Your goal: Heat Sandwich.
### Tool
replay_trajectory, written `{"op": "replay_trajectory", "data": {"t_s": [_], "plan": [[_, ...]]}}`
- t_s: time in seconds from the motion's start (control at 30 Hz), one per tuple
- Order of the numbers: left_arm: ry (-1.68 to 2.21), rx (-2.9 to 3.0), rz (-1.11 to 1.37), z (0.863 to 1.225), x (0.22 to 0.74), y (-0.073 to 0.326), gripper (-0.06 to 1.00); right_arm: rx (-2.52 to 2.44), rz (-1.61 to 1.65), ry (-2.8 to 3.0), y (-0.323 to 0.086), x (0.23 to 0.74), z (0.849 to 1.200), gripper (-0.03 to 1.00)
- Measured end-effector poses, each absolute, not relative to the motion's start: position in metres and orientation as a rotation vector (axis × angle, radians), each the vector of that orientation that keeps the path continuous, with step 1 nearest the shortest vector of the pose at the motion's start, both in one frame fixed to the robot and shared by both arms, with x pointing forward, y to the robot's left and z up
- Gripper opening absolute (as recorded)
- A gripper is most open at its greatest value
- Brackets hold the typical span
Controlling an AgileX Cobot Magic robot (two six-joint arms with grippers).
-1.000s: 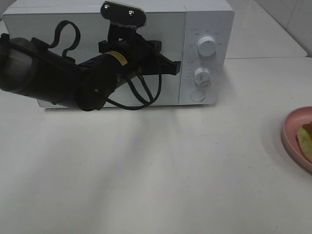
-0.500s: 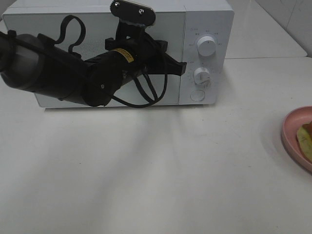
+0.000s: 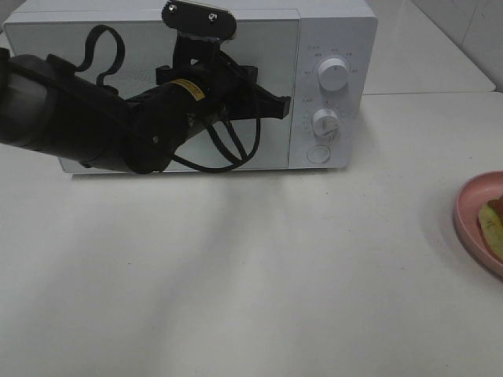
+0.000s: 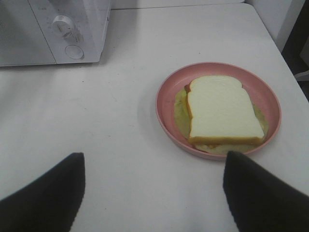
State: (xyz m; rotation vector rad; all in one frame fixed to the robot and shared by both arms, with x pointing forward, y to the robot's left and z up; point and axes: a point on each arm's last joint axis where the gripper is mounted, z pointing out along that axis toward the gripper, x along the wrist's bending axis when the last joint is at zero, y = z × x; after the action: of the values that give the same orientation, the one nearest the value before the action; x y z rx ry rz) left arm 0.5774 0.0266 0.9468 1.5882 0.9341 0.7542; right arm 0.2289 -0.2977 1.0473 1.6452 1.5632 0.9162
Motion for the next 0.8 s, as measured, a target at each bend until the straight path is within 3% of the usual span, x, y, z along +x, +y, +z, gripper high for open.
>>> {"op": "replay_trajectory", "data": {"t_s": [0.43,0.53,0.57,0.63,0.67,0.7,0.77,0.8], "plan": [[0.972,1.606,0.745,0.955,0.547,0.052,0.0,1.645,0.916,1.563,-0.298,0.229,1.047,0.76],[0.966,1.632,0.725,0.955,0.538,0.052,0.04,1.645,0.916,1.563,-0.298,0.229,1.047,0.76],[0.963,1.641,0.718,0.955,0.534,0.052,0.1,1.645,0.916,1.563,-0.298,0.229,1.047,0.76],[0.955,1.659,0.696,0.956,0.522,0.053,0.42,1.645,0.916,1.563,-0.298,0.229,1.047,0.76],[0.955,1.659,0.696,0.956,0.522,0.053,0.42,1.645,0.916,1.563,-0.298,0.229,1.047,0.76],[0.951,1.658,0.688,0.957,0.519,0.052,0.54,1.645,0.916,1.563,-0.298,0.229,1.047,0.76],[0.948,1.68,0.664,0.957,0.51,0.052,0.88,1.645,0.916,1.563,-0.298,0.229,1.047,0.76],[0.95,1.693,0.653,0.956,0.508,0.052,0.93,1.645,0.916,1.563,-0.298,0.229,1.047,0.76]]}}
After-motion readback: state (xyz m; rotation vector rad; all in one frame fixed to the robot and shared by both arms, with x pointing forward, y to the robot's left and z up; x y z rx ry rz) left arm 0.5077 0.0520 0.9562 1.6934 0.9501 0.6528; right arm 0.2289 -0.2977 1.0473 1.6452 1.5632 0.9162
